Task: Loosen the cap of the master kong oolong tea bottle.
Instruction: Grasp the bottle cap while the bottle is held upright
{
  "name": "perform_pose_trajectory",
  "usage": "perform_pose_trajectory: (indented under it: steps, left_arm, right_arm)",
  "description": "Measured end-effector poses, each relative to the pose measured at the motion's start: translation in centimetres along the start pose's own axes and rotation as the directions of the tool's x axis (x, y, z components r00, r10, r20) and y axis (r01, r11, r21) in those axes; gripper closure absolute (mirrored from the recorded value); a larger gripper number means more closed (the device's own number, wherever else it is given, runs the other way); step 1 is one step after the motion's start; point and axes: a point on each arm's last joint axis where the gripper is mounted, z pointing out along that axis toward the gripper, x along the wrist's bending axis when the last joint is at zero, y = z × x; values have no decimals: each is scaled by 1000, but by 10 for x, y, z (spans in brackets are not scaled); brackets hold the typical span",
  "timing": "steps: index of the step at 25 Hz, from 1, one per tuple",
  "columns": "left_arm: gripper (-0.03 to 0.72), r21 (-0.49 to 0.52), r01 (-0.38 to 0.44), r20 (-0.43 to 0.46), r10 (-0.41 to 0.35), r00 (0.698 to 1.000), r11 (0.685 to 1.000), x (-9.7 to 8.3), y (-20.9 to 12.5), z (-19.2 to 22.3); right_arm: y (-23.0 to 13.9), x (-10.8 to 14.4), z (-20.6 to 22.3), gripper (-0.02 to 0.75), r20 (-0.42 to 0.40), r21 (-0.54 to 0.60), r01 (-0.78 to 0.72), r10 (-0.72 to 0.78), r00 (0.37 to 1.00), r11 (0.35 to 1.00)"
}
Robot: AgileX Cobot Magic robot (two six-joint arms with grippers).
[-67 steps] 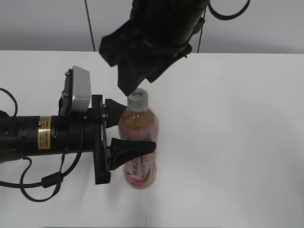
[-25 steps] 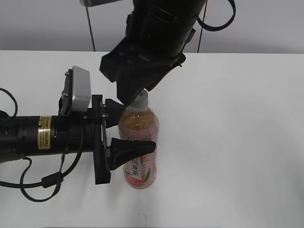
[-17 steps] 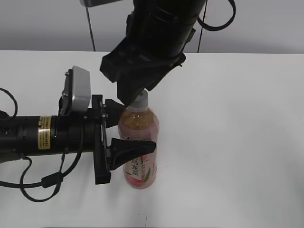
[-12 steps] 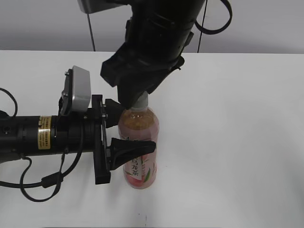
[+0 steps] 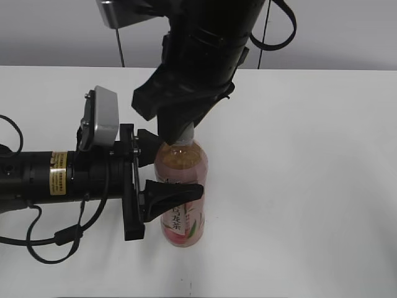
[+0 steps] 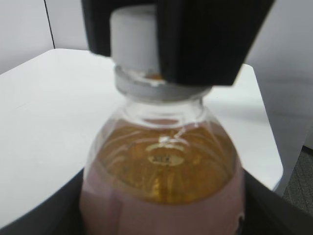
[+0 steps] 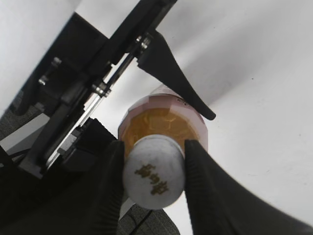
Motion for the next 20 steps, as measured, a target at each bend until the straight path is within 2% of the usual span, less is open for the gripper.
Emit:
perform_pose_trajectory:
  steps: [5, 11, 16, 20]
  left_arm:
    - [225, 0, 1, -1, -1, 1000, 1000, 0, 0, 0]
    - [225, 0, 1, -1, -1, 1000, 1000, 0, 0, 0]
    - [225, 0, 1, -1, -1, 1000, 1000, 0, 0, 0]
    - [225, 0, 0, 0, 0, 1000, 1000, 0, 0, 0]
  right_arm:
    - [0, -1, 0, 456, 10, 3, 50, -50, 999, 999]
    - [0, -1, 0, 456, 9, 5, 230, -230, 973, 973]
    - [0, -1, 0, 460, 7, 6, 436, -436, 900, 900]
    - [0, 0, 0, 460, 4, 5, 617, -617, 787, 787]
